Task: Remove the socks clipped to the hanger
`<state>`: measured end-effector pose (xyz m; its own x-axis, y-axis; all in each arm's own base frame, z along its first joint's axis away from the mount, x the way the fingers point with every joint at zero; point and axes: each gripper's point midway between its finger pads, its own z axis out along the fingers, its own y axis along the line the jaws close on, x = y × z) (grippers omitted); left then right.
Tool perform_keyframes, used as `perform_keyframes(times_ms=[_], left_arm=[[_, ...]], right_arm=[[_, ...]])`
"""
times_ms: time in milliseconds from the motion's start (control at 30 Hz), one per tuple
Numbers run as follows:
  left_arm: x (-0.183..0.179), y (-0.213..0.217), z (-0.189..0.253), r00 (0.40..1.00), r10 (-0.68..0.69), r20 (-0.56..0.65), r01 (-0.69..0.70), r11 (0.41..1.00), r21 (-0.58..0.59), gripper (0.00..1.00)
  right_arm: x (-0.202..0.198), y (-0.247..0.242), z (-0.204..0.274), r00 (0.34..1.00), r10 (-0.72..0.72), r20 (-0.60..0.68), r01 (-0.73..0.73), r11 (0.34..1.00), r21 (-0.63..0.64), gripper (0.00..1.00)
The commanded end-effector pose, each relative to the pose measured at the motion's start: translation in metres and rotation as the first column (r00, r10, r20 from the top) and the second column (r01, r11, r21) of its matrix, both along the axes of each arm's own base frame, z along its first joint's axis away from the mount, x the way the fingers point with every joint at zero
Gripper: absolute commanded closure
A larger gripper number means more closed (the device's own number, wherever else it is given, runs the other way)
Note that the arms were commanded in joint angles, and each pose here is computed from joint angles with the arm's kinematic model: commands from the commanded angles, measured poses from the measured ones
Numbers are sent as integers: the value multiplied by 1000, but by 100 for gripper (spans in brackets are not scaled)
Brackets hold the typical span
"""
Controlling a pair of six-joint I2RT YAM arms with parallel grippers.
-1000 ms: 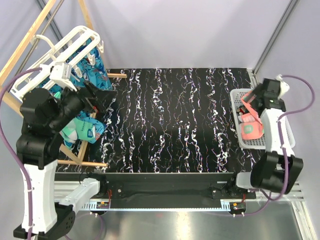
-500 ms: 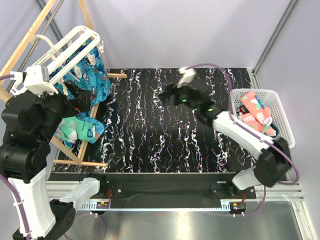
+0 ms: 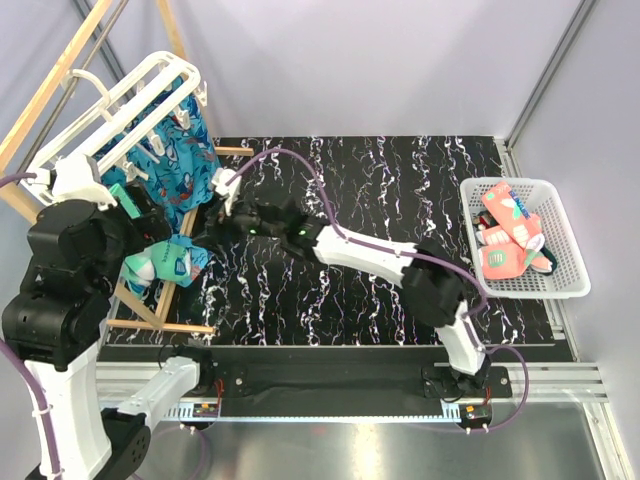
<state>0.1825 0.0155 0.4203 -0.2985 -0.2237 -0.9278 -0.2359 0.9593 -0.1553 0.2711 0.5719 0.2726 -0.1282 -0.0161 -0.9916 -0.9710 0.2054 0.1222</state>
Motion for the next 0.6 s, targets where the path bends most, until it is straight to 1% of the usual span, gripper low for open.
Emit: perform_keyframes(times_ms=[0, 233, 367, 400, 500, 567], left_arm=[[-12, 10, 24, 991, 59, 124, -56, 998, -28, 10], [-11, 1, 31, 986, 33, 164, -19, 996, -86, 10], [-8, -18, 33, 978, -55, 200, 81, 989, -124, 10], [-6, -22, 30, 979, -73, 193, 100, 986, -133, 10], [-6, -19, 29, 980, -59, 188, 83, 989, -124, 10], [-7, -16, 29, 981, -48, 189, 71, 991, -114, 10]], right_arm=[[-11, 33, 29, 983, 88, 158, -103, 991, 87, 17], [-21, 78, 21, 965, 156, 211, -186, 974, 128, 20], [-29, 95, 13, 960, 178, 216, -211, 967, 140, 20], [-33, 102, 12, 958, 184, 218, -218, 965, 144, 20], [-41, 111, -1, 959, 203, 199, -228, 967, 116, 21], [-50, 117, -8, 958, 206, 199, -231, 967, 111, 24]])
